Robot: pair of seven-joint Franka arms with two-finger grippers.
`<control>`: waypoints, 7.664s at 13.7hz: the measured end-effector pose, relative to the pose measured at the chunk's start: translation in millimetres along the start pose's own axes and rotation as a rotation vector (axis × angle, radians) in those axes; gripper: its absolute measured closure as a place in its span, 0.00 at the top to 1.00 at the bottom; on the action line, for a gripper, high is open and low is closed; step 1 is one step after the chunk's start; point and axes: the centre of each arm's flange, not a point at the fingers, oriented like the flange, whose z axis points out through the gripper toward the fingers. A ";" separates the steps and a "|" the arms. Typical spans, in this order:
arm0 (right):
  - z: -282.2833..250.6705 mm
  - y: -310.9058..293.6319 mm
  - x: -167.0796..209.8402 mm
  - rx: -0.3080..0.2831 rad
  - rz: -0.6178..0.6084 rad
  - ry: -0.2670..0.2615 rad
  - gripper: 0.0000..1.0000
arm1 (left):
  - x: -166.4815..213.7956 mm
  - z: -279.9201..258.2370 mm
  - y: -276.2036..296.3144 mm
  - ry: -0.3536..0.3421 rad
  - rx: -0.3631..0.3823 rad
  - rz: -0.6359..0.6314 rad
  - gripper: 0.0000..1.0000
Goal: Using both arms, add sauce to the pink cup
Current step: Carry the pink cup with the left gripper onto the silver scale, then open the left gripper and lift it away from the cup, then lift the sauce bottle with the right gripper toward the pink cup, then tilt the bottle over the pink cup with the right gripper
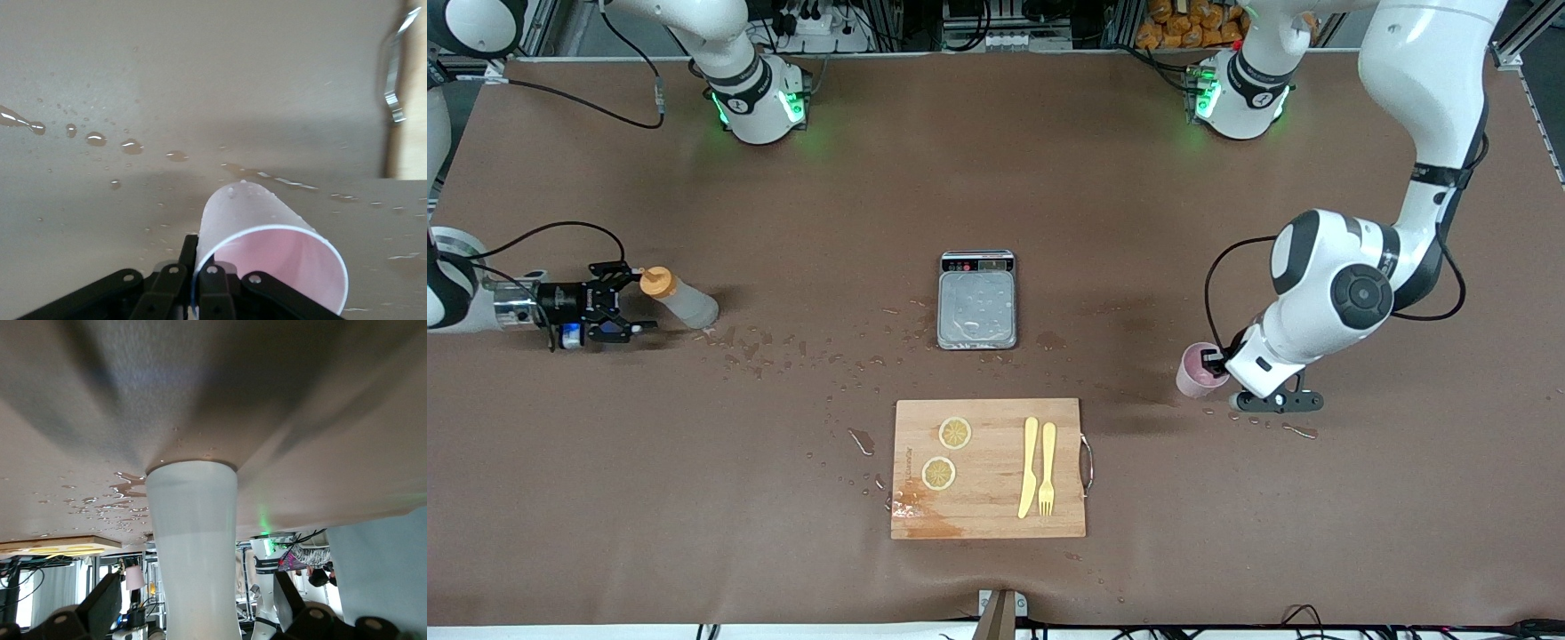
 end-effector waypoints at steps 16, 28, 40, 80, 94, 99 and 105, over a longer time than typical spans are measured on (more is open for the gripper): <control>41.6 -14.6 -0.6 -0.022 0.000 0.002 0.90 | -114.2 -14.5 283.5 -0.056 -0.131 -0.211 0.04; 24.7 -26.6 -16.1 -0.020 -0.013 0.028 0.48 | -151.5 40.3 343.7 -0.078 -0.121 -0.136 0.04; 17.8 -59.5 -90.7 -0.111 0.034 0.193 0.49 | -158.0 82.4 348.9 -0.085 -0.069 -0.094 0.42; 440.5 -98.1 -450.2 0.017 0.426 1.441 0.48 | -73.6 -337.9 -90.7 -0.017 0.075 0.134 1.00; 519.0 -91.8 -404.5 -0.036 0.381 1.735 0.45 | -77.8 -330.1 -82.5 -0.046 0.077 0.097 1.00; 518.6 -100.6 -410.3 -0.022 0.387 1.731 0.41 | -77.6 -328.4 -82.3 -0.051 0.079 0.097 1.00; 428.3 -128.6 -444.4 -0.017 0.384 1.545 0.42 | -78.3 -330.7 -80.1 -0.047 0.078 0.101 1.00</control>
